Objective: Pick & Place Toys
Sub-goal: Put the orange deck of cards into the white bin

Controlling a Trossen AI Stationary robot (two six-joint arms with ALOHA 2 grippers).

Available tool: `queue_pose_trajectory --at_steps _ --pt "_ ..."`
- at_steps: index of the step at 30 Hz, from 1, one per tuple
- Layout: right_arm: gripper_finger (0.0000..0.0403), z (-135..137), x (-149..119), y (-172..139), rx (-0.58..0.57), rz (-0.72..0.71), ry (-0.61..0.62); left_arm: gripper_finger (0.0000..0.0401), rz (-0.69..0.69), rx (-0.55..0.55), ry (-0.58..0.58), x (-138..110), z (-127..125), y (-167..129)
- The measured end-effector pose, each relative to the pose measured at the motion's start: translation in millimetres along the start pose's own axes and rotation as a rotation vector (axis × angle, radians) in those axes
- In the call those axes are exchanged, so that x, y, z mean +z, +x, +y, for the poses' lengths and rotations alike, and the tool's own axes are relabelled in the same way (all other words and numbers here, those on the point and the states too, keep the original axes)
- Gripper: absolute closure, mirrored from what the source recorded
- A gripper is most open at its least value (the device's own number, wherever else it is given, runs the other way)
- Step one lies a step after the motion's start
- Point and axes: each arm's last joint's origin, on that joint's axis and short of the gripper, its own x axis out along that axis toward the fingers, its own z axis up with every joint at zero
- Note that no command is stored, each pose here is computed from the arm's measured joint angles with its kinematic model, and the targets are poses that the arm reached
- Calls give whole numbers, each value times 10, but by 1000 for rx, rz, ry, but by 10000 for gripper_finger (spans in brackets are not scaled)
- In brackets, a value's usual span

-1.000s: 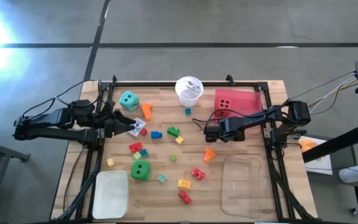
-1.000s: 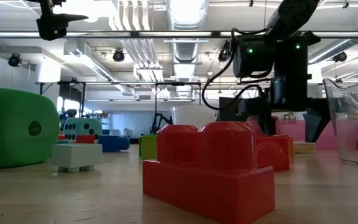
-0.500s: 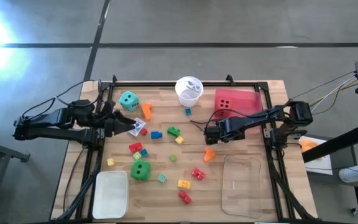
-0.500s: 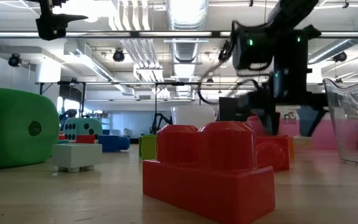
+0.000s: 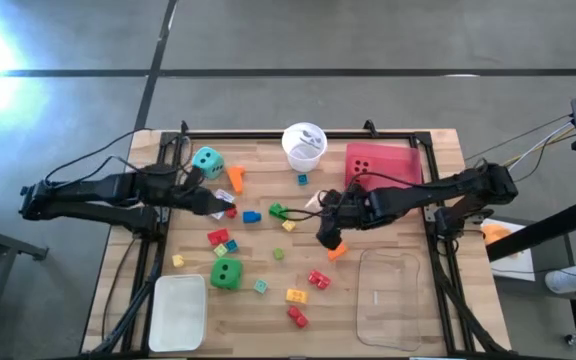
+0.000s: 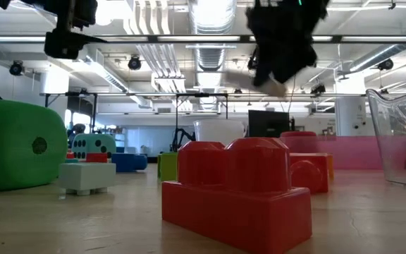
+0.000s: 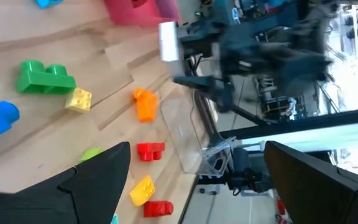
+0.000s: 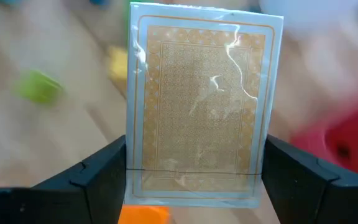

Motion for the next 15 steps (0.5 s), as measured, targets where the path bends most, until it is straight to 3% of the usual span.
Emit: queue_pose_trajectory --at_steps 4,11,15 --pt "108 93 226 -250 30 -107 -61 27 -4 -3 -54 26 -17 152" --pt "108 142 414 -470 61 -189 -128 27 -79 -194 -112 136 -203 398" --pt "108 162 476 -549 80 -220 -135 27 -66 -161 -133 175 -251 560"
